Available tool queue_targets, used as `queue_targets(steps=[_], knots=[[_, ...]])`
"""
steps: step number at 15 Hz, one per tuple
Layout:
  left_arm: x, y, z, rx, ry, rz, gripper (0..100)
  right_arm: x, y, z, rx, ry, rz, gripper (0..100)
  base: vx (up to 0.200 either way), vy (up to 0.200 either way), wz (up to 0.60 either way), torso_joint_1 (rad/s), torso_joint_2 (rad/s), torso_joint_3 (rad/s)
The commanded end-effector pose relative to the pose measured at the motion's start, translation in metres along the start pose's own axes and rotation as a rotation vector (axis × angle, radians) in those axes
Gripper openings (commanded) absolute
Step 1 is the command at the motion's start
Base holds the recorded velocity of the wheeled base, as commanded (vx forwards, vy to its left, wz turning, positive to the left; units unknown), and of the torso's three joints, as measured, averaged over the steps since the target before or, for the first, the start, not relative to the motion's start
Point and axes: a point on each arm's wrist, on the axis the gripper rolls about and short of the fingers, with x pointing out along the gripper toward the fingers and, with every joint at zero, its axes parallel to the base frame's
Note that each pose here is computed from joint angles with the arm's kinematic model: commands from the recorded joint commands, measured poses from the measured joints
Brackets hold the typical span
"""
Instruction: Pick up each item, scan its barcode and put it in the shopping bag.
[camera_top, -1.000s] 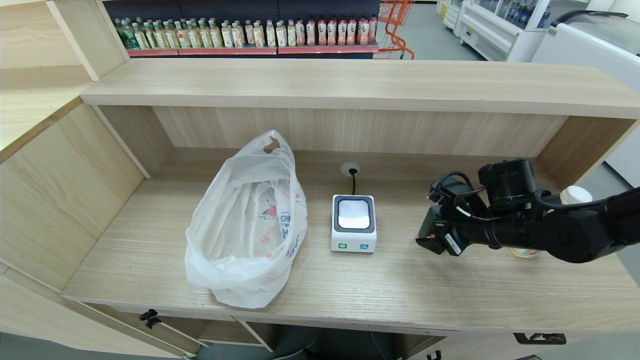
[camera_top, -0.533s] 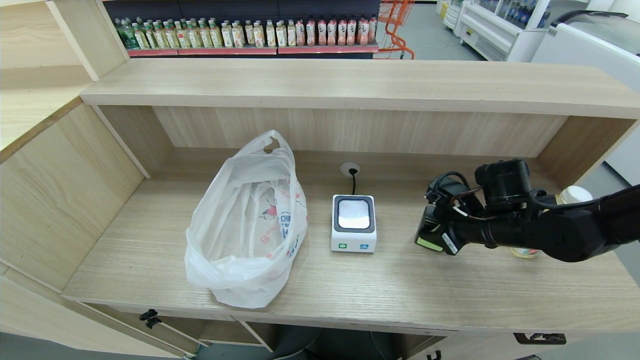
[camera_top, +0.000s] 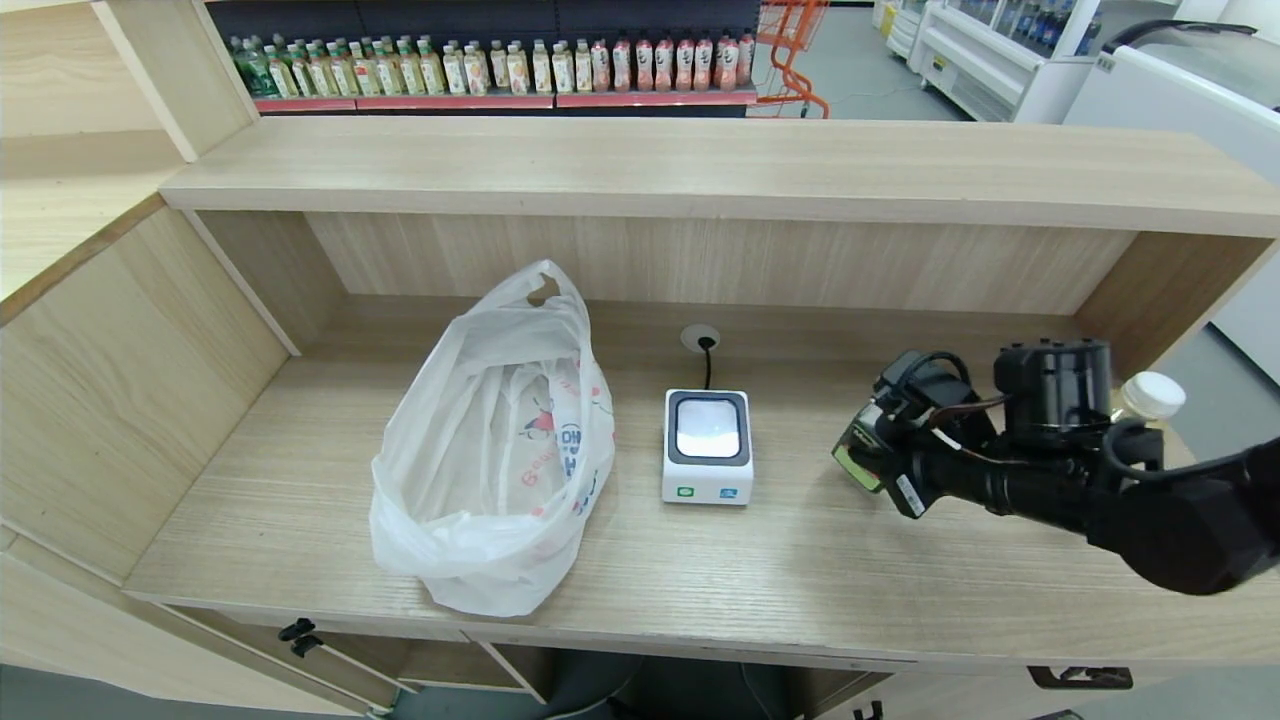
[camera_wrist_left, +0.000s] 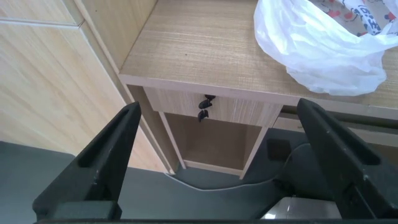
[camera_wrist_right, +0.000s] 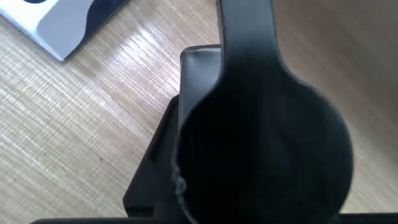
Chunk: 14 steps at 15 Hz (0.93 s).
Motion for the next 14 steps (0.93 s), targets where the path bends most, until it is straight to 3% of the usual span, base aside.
queue_targets(steps=[1, 4, 6, 7, 11, 12, 13, 14], knots=[[0.0, 0.0, 0.0, 0.0, 0.0, -0.001, 100, -0.063, -0.006, -0.005, -0.008, -0.096, -0.108, 0, 0.0, 0.0, 0.0, 0.0, 0.0, 0.0], [0.0, 0.0, 0.0, 0.0, 0.0, -0.001, 100, -0.106, -0.016, -0.005, -0.11, -0.15, -0.219, 0, 0.0, 0.0, 0.0, 0.0, 0.0, 0.0], [0.0, 0.0, 0.0, 0.0, 0.0, -0.001, 100, -0.12, -0.023, 0.007, -0.268, -0.24, -0.31, 0, 0.0, 0.0, 0.0, 0.0, 0.0, 0.0], [0.0, 0.0, 0.0, 0.0, 0.0, -0.001, 100, -0.122, -0.023, 0.011, -0.369, -0.294, -0.292, 0, 0.0, 0.0, 0.0, 0.0, 0.0, 0.0], [0.0, 0.0, 0.0, 0.0, 0.0, -0.001, 100, -0.12, -0.01, 0.013, -1.11, -0.659, -0.043, 0, 0.0, 0.0, 0.0, 0.0, 0.0, 0.0], [0.0, 0.0, 0.0, 0.0, 0.0, -0.001, 100, -0.116, -0.004, 0.01, -1.239, -0.727, 0.0, 0, 0.0, 0.0, 0.0, 0.0, 0.0, 0.0], [0.0, 0.0, 0.0, 0.0, 0.0, -0.001, 100, -0.112, 0.012, 0.01, -1.451, -0.896, 0.065, 0, 0.0, 0.0, 0.0, 0.0, 0.0, 0.0], [0.0, 0.0, 0.0, 0.0, 0.0, -0.001, 100, -0.111, 0.017, 0.008, -1.551, -0.994, 0.076, 0, 0.0, 0.0, 0.0, 0.0, 0.0, 0.0]])
